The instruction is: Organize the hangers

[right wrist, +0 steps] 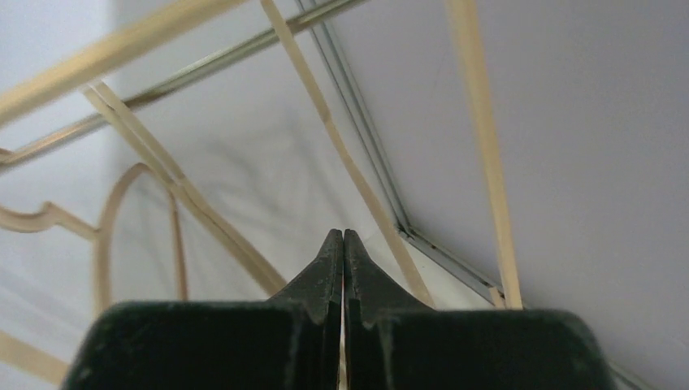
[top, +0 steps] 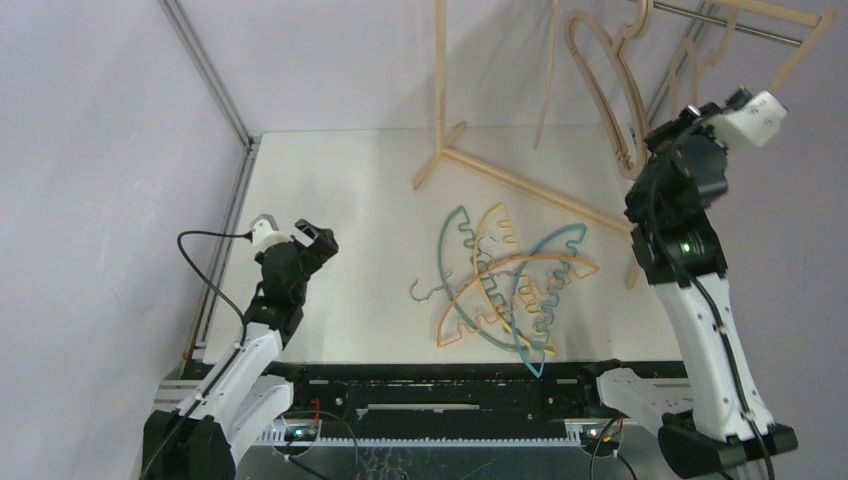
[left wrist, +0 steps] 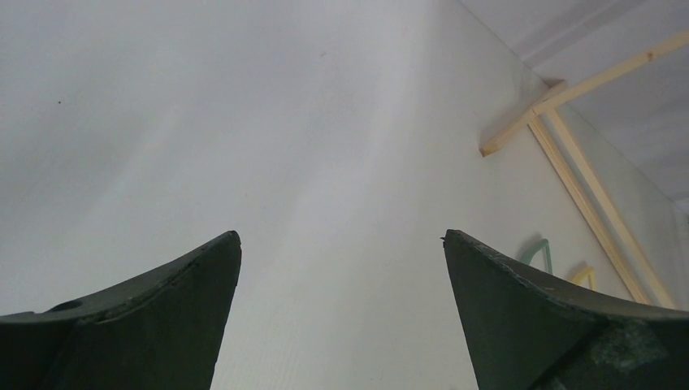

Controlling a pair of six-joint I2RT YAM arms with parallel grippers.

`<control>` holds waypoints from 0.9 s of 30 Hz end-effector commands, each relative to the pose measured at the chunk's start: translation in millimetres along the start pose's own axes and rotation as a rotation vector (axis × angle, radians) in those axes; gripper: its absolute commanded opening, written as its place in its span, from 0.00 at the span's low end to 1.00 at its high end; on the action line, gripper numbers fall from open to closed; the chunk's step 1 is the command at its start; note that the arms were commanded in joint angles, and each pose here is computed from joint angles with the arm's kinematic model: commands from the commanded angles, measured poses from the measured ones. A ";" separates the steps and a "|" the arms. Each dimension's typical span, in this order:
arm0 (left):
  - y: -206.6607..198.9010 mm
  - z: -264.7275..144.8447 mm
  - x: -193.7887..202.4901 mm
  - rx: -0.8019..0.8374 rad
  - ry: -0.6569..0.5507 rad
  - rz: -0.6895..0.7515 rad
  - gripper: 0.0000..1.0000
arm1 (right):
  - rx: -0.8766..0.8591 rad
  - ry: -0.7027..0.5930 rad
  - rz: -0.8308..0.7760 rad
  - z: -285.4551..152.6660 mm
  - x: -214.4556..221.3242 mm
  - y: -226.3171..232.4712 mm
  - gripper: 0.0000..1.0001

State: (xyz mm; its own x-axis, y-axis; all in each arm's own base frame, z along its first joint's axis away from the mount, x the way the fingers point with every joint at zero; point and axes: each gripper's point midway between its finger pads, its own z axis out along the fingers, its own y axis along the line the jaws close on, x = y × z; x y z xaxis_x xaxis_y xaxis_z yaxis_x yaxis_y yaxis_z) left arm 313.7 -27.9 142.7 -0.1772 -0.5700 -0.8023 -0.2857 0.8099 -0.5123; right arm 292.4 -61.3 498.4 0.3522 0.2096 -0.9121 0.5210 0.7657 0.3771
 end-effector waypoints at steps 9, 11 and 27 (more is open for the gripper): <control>0.1 -3.3 -8.0 0.011 -0.035 0.009 1.00 | 0.003 0.093 -0.026 51.2 31.3 -4.1 0.00; 0.6 -2.1 -6.6 0.006 -0.029 0.011 1.00 | 0.008 0.084 -0.024 53.8 29.1 -6.9 0.00; 1.7 -0.4 -5.1 -0.004 -0.021 0.016 0.99 | 0.031 0.173 -0.126 118.6 57.0 -19.3 0.01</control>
State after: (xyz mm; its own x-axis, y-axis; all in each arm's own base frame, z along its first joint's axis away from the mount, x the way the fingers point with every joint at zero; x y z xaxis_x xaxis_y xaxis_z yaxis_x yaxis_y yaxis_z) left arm 312.5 -27.6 140.2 -0.1857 -0.5683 -0.8016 -0.2915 0.8109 -0.5074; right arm 379.5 -132.7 462.6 0.1886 0.2145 -0.9584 0.5955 0.7510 0.2852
